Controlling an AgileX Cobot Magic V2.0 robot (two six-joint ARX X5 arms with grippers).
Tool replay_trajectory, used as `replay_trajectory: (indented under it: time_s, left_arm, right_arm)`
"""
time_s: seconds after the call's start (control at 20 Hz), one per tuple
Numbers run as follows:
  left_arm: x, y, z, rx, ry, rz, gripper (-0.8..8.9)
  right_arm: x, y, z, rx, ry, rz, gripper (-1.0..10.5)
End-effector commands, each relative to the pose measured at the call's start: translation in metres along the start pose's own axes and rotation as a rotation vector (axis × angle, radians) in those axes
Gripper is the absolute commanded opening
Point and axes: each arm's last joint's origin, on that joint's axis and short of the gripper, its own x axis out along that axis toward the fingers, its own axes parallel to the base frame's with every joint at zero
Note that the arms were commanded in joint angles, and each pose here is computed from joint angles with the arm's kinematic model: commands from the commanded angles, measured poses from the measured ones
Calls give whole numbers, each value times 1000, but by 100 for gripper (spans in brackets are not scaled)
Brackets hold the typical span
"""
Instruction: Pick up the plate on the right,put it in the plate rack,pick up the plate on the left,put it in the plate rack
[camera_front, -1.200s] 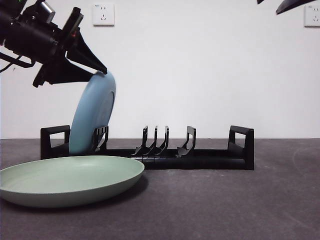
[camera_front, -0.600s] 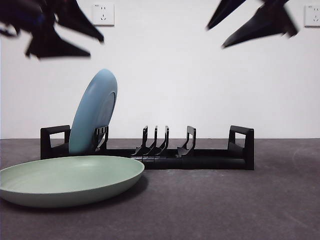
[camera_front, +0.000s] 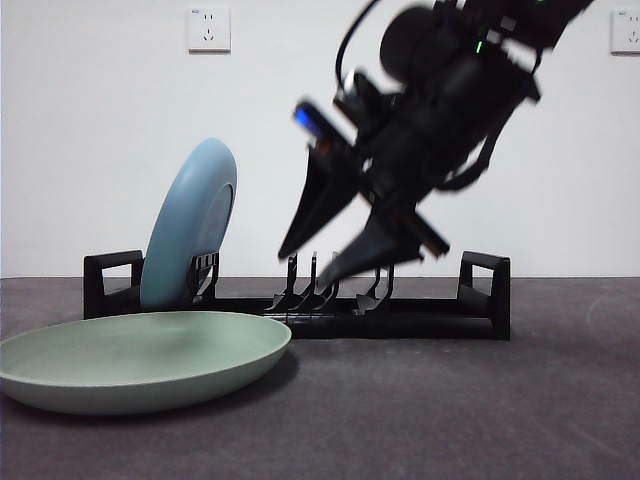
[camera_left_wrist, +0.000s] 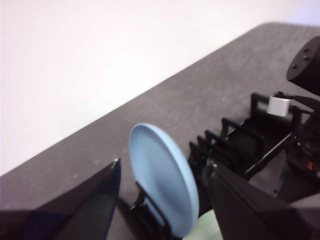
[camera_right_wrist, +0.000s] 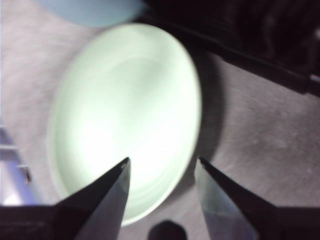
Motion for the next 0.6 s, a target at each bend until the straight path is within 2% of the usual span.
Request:
replay_trajectory:
  time_s: [0.05,0.25,0.35,0.55,0.6]
  left_arm:
    - [1,-6,-2,60,40,13,287]
    - [7,-14,-1,76,50,-18,287]
    - [11,-15,-2,79,62,-17,287]
    - [13,-16,-3,81,80,-8,287]
    - [13,-16,-3,81,80,-8,286]
  right_arm:
    - [17,-7,-5,34,31,-26,179]
    - [35,-7,-11,31,58,-21,157]
    - [41,-6,-14,38,59,-65,157]
    - [50,-11,-19,61,89,-66,153]
    - [52,-12,-20,64,96,-68,118]
